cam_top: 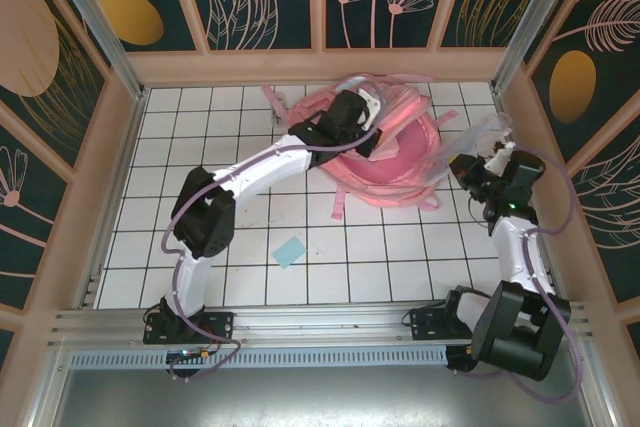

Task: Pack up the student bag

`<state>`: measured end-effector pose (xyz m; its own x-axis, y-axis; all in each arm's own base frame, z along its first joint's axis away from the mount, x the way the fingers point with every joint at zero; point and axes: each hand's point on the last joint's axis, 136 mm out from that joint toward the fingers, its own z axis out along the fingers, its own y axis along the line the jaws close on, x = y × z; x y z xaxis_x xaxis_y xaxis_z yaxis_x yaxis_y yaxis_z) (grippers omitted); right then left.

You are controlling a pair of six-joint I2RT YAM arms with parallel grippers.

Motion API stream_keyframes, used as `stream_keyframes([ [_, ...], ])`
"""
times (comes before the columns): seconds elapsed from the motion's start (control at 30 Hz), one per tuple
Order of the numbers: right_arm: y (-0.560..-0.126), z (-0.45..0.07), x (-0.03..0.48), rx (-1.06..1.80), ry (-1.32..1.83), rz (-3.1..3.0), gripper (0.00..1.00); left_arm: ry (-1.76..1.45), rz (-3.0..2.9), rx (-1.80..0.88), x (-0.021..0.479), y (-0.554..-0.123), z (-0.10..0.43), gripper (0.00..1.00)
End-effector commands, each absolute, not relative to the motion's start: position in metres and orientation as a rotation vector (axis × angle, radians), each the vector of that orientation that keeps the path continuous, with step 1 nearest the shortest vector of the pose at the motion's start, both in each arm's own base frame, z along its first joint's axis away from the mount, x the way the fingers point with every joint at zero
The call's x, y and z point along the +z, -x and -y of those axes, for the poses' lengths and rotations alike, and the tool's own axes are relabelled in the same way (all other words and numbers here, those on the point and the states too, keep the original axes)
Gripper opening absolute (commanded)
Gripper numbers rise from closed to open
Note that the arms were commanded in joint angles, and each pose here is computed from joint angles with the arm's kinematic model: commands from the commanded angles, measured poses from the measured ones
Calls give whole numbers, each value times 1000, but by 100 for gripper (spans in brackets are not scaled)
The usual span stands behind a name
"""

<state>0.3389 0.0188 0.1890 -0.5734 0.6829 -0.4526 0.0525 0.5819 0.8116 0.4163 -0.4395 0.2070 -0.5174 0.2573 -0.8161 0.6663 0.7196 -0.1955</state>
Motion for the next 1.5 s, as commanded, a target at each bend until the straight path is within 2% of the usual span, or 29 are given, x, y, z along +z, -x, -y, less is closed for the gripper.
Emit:
stream_keyframes([
  [0.0, -350, -56, 198, 1111, -476, -1977, 0, -612, -1989, -832, 269, -416, 450, 0],
  [0.23, -378, -113, 193, 1321, -425, -1928, 0, -576, -1962, -924, 289, -416, 452, 0],
  [0.63, -456, -206, 162, 1590, -254, -1990, 0, -582, -1951, -1008, 294, -408, 457, 0],
  [0.8, -471, -208, 134, 1549, -337, -2046, 25, -581, -1954, -1030, 292, -406, 459, 0],
  [0.87, -472, -201, 130, 1501, -375, -2068, 46, -572, -1957, -1033, 292, -406, 459, 0],
  [1.07, -459, -171, 116, 1142, -460, -2293, 84, -525, -1965, -1029, 292, -412, 457, 0],
  [1.23, -440, -142, 119, 908, -498, -2378, 88, -499, -1964, -1053, 293, -416, 458, 0],
  [1.47, -433, -118, 139, 784, -484, -2402, 88, -476, -1971, -1065, 292, -421, 459, 0],
])
